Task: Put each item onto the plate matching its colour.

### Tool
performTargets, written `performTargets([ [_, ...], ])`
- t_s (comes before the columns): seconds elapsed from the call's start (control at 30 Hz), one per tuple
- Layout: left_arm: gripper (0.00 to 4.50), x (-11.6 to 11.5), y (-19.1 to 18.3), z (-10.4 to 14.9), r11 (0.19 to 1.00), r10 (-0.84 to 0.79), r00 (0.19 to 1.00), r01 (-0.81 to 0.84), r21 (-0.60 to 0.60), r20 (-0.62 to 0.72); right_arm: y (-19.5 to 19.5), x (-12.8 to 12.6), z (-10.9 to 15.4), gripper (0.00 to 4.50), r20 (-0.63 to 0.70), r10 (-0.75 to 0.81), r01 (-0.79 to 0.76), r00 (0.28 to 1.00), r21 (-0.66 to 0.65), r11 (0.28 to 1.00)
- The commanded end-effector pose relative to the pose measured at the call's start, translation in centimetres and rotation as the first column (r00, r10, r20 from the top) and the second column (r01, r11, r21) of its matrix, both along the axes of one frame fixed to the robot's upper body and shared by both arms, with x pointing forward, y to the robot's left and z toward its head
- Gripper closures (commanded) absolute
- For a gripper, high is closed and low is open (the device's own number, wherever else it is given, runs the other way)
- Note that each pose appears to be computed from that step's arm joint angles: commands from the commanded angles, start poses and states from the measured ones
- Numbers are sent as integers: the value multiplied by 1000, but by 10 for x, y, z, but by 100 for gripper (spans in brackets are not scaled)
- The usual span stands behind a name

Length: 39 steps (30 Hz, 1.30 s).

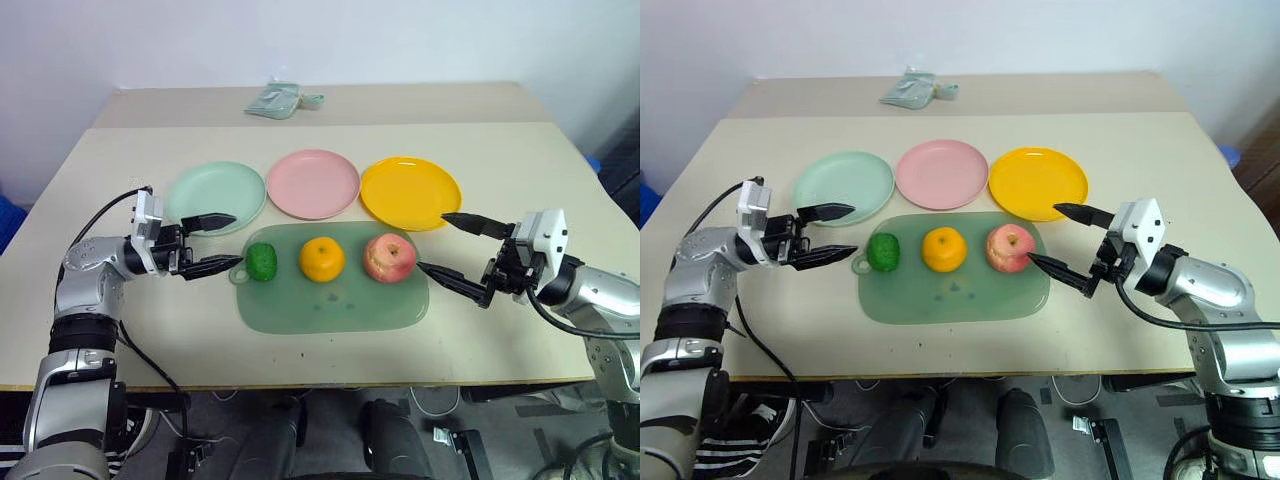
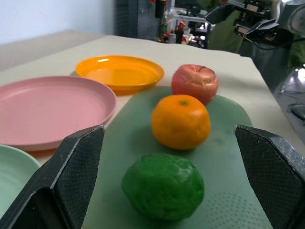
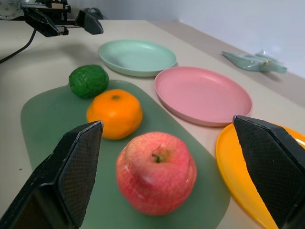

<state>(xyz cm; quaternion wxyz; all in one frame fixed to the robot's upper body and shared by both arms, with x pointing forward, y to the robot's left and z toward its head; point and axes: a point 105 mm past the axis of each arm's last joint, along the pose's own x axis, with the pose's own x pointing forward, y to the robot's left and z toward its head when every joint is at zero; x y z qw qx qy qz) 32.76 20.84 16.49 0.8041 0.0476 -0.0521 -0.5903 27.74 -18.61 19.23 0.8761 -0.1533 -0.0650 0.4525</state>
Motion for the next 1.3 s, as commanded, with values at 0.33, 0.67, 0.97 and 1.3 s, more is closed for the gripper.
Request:
performTargets([
  [0.33, 0, 3, 6, 20, 1000, 18, 997, -19, 13, 72, -6, 1, 6, 3, 60, 30, -30, 998, 12, 999],
  [0.67, 0, 6, 1, 18, 1000, 7, 999, -8, 15, 47, 1, -3, 26, 3, 49, 115, -119, 992, 93, 989],
  [0.97, 0, -2, -3, 8, 996, 1, 1000, -3, 90, 31, 30, 2, 26, 3, 81, 254, -258, 964, 45, 965],
  [1.3, 0, 0, -26, -7, 978, -40, 996, 23, 206, 82, 42, 2, 21, 3, 61, 287, -288, 956, 17, 957],
])
